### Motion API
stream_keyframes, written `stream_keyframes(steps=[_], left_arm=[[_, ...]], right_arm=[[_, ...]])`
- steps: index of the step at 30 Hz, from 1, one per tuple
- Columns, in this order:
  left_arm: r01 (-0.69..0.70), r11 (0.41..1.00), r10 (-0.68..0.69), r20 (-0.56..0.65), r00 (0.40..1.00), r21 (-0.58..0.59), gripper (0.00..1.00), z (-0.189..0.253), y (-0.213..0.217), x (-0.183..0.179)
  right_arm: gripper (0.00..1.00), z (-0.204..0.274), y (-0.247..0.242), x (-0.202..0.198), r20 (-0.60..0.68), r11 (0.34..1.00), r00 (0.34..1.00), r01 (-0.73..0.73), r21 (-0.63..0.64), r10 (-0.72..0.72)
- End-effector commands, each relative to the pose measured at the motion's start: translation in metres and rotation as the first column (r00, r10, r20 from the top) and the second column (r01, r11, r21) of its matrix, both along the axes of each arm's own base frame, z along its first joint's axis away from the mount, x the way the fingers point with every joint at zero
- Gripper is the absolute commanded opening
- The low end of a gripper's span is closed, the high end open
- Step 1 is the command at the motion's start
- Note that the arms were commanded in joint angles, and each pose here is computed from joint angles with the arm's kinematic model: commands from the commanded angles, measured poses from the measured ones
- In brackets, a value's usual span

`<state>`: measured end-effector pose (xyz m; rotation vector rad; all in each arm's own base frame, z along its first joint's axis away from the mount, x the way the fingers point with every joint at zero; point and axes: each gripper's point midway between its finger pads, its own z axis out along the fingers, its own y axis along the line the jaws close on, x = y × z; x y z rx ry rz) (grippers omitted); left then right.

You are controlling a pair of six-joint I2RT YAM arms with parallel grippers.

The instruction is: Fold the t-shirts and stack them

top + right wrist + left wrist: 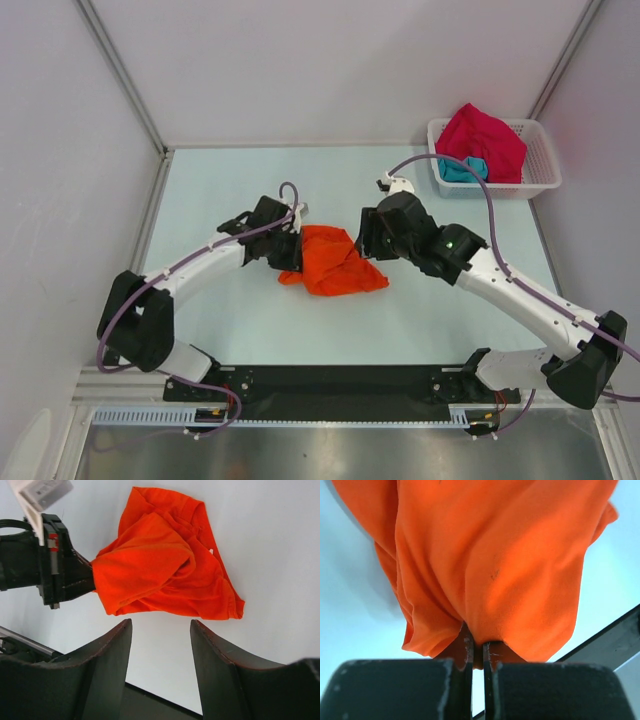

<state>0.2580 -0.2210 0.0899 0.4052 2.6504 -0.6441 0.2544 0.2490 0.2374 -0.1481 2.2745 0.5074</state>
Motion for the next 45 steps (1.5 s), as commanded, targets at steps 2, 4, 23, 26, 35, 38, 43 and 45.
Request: stream_keyframes(steps=[2,4,23,26,35,38,43,45], left_arm=[[-0.040,0.999,0.040,0.046,0.998,0.006,0.08,0.008,0.005,0.006],[-0.050,0.998,0.049,0.015,0.999,0.026,0.38,-0.004,0.009,0.001],[-0.338,0.940,0.325,0.193,0.926,0.040,1.00,0.050,0.056,0.027],[-0.391,0.920,0.378,0.188,0.906,0.032,1.00,0.050,0.074,0.030],[-0.387,0.922,0.379,0.159,0.912,0.022,0.99,0.045,0.082,0.022],[-0.393,0.919,0.384,0.151,0.911,0.033,0.99,0.038,0.087,0.020],[-0.396,0.917,0.387,0.146,0.911,0.043,0.99,0.032,0.092,0.016],[-0.401,0.915,0.391,0.145,0.909,0.046,1.00,0.029,0.094,0.015]], right_arm=[[0.55,-0.008,-0.004,-0.006,-0.016,0.999,0.999,0.036,-0.002,-0.036],[0.55,-0.021,-0.006,-0.011,-0.033,0.999,0.999,0.037,-0.015,-0.037],[0.55,-0.116,-0.015,0.005,-0.177,0.989,0.982,0.036,-0.140,-0.061],[0.55,-0.134,-0.016,0.015,-0.201,0.987,0.978,0.030,-0.159,-0.062],[0.54,-0.172,-0.018,0.053,-0.258,0.978,0.963,0.030,-0.206,-0.084],[0.54,-0.182,-0.014,0.057,-0.274,0.977,0.959,0.015,-0.213,-0.075],[0.51,-0.194,-0.010,0.060,-0.298,0.976,0.952,0.000,-0.219,-0.067],[0.17,-0.194,-0.008,0.060,-0.296,0.977,0.954,-0.012,-0.213,-0.053]])
